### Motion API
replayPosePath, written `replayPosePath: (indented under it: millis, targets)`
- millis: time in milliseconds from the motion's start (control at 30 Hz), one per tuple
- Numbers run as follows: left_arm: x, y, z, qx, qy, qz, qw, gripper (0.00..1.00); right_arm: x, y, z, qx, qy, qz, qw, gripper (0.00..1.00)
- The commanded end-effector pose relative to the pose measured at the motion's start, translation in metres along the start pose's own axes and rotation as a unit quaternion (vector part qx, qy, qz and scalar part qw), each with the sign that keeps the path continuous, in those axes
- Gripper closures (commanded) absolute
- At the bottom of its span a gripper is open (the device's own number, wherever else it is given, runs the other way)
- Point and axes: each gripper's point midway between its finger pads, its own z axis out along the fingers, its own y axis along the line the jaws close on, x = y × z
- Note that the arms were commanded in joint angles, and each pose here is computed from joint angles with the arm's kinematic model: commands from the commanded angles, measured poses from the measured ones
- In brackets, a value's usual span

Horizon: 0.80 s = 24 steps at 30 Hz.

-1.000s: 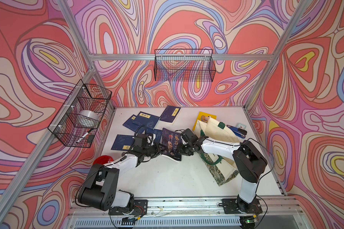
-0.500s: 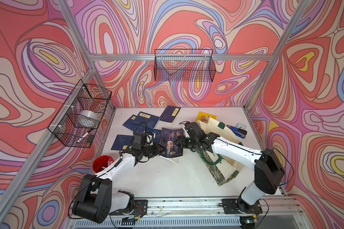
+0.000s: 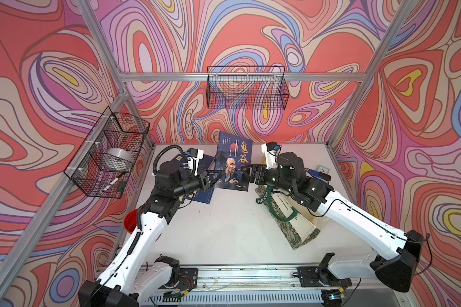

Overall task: Put the books into the canvas bag
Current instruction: Pick up the book from the center of the board.

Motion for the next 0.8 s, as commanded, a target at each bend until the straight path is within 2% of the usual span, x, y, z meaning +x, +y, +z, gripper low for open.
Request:
replayPosePath:
  millis: [0,100,267,367,500,567,633,700,767]
  targets:
    - [-0.035,-0.072,-0.014,0.147,-0.045,0.055,0.987,1.00,-0.030,0.029,-0.020,-0.070,-0.032,-0.014,0.997,0.27]
    - [-0.046,-0.095,-0.020,0.209,-0.056,0.063,0.974,1.00,-0.041,0.035,-0.033,-0.094,-0.032,-0.008,0.995,0.26]
    - [-0.053,-0.117,-0.027,0.271,-0.059,0.074,0.958,1.00,-0.052,0.031,-0.046,-0.119,-0.038,0.003,0.992,0.26]
    - [-0.055,-0.122,-0.029,0.288,-0.059,0.076,0.953,1.00,-0.057,0.059,-0.057,-0.212,-0.032,0.002,0.977,0.29]
    - [-0.053,-0.118,-0.025,0.270,-0.047,0.077,0.959,1.00,-0.060,0.096,-0.066,-0.327,-0.012,0.010,0.945,0.36]
    - [-0.051,-0.118,-0.027,0.258,-0.046,0.086,0.961,1.00,-0.059,0.103,-0.063,-0.354,0.000,0.012,0.935,0.45]
    - [-0.049,-0.116,-0.027,0.242,-0.043,0.091,0.965,1.00,-0.060,0.107,-0.060,-0.366,0.009,0.014,0.930,0.60]
    - [-0.046,-0.114,-0.027,0.228,-0.037,0.092,0.969,1.00,-0.063,0.108,-0.061,-0.369,0.006,0.013,0.929,0.80]
    - [-0.043,-0.108,-0.026,0.210,-0.035,0.089,0.973,1.00,-0.066,0.108,-0.064,-0.363,-0.006,0.011,0.932,0.93]
